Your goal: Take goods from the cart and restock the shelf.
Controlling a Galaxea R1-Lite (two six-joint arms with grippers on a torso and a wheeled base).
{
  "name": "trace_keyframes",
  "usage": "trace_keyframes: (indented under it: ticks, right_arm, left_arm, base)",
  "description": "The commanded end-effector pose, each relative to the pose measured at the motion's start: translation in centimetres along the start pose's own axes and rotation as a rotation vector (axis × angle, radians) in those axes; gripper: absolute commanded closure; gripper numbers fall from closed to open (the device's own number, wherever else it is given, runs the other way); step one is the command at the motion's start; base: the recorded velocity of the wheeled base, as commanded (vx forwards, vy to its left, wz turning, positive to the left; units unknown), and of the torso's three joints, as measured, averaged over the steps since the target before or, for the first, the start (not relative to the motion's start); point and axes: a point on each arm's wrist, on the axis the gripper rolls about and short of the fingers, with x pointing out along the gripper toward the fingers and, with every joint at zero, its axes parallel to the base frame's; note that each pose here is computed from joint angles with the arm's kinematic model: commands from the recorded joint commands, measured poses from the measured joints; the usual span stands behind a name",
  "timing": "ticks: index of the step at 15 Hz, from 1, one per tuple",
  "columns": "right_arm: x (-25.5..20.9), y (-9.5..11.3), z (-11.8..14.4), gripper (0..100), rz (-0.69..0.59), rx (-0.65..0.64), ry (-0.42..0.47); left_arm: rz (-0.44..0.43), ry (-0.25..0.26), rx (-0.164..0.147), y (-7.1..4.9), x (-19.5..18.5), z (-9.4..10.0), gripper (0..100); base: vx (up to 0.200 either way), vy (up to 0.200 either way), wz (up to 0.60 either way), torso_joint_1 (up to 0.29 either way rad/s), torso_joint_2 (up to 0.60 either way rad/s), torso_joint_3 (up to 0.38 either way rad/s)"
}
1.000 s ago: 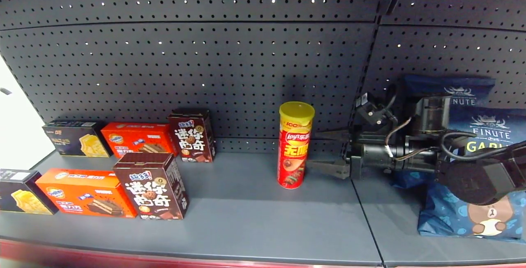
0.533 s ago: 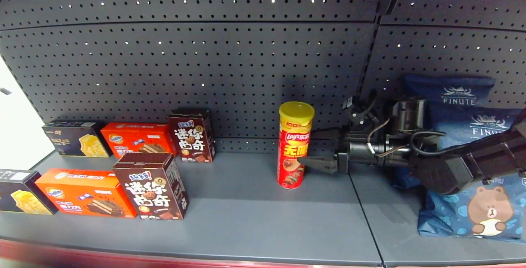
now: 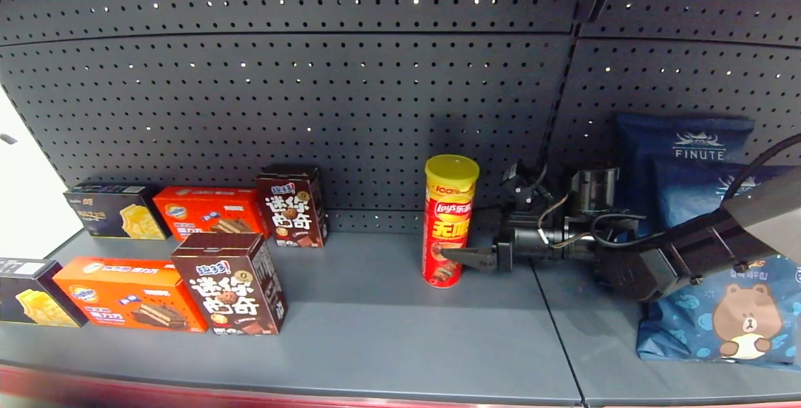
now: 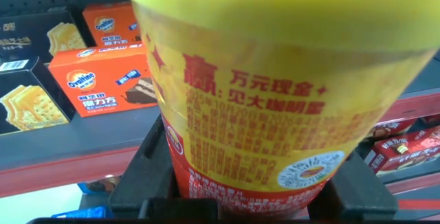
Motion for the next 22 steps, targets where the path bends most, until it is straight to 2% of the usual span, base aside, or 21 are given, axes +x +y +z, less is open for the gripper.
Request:
trace_keyframes:
  ticks: [1,12,13,16,19,22]
  right_arm:
    - [0.5,-0.3,-0.7,0,0.004,0.009,0.01]
    - [3.6,-1.5,-2.9,0,0.032,0.02,0.021]
    - [3.8,-1.6,-2.9,100,0.027,0.014,0.017]
    - [3.5,-1.3,-2.2,100,0.018,0.007,0.012]
    - [2.9,-0.1,-0.8,100,0.025,-0.01,-0.002]
    - [1.1,2.8,2.1,100,0.01,-0.007,-0.023]
  left_arm:
    - [-0.001,0.002,0.0,0.0,0.0,-0.1,100]
    - [0.033,0.016,-0.001,0.0,0.1,-0.5,100]
    - [0.035,0.018,-0.001,0.0,0.2,-0.5,100]
    - [0.034,0.027,-0.002,0.0,0.2,-0.8,100]
    - [0.034,0.032,-0.002,0.0,0.3,-1.0,100]
    - [0.033,0.009,-0.001,0.0,-0.1,-1.1,100]
  base:
    - [0.0,0.0,0.0,0.0,0.0,0.0]
    - [0.0,0.0,0.0,0.0,0.0,0.0]
    - [0.0,0.0,0.0,0.0,0.0,0.0]
    - [0.0,0.0,0.0,0.0,0.0,0.0]
    - [0.0,0.0,0.0,0.0,0.0,0.0]
    - [0.0,0.0,0.0,0.0,0.0,0.0]
